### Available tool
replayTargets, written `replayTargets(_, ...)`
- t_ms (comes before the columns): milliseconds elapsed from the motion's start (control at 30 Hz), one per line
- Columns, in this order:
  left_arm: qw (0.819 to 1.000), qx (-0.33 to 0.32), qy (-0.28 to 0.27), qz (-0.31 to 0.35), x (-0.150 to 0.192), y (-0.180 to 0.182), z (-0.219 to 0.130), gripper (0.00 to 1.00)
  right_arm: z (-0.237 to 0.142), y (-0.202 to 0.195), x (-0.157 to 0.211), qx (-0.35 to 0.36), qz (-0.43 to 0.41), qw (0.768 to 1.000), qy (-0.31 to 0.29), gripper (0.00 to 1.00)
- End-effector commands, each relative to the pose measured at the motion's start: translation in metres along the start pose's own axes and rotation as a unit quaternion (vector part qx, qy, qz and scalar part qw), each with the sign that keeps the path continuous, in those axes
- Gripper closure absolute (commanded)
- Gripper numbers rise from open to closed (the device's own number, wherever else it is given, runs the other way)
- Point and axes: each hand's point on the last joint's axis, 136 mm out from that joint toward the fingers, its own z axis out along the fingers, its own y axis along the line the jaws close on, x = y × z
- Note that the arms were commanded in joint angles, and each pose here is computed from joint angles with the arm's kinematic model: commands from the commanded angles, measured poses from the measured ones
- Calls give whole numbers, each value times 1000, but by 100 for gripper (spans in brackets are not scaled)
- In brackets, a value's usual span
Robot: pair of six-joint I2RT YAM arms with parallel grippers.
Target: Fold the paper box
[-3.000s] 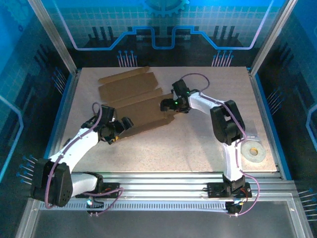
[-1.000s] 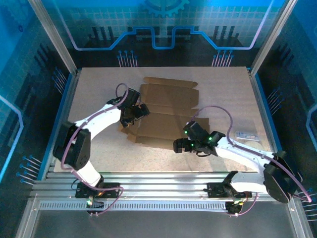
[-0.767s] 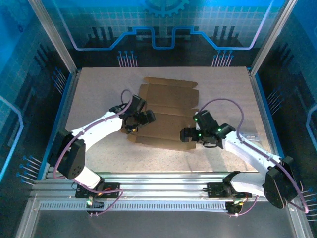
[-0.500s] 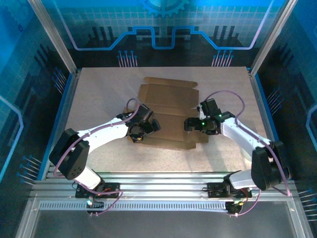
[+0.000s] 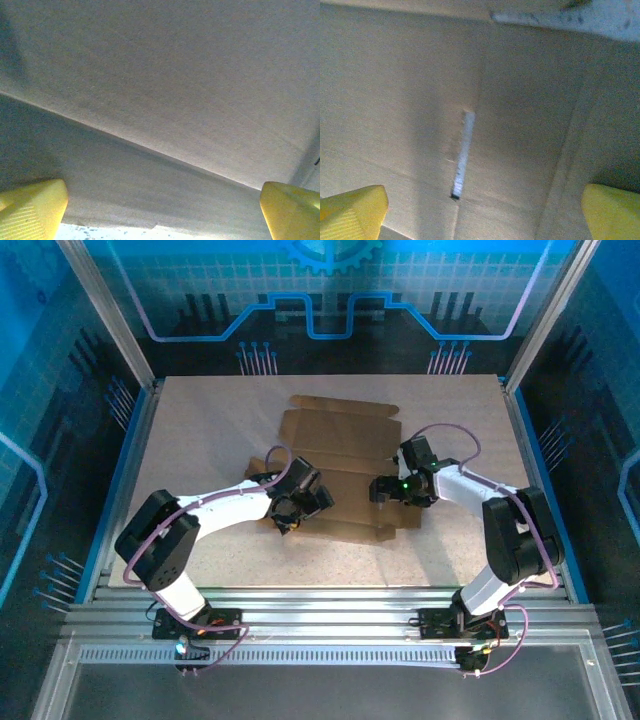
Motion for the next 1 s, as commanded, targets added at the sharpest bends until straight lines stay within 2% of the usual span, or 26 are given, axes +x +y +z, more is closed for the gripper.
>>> replayTargets(0,1000,-15,18,-12,8,12,11,1,5,-11,17,8,13,1000,12,0)
replayTargets(367,998,-32,20,-41,-15,42,22,1,-2,-12,56,16,15,999,26,0)
replayTargets(733,997,-43,-8,-56,-79,58,4,1,1,45,88,-34,2,999,40,0)
replayTargets(967,998,-55,-20,-39,-130,51,10,1,7,107,114,-60,-29,997,49,0)
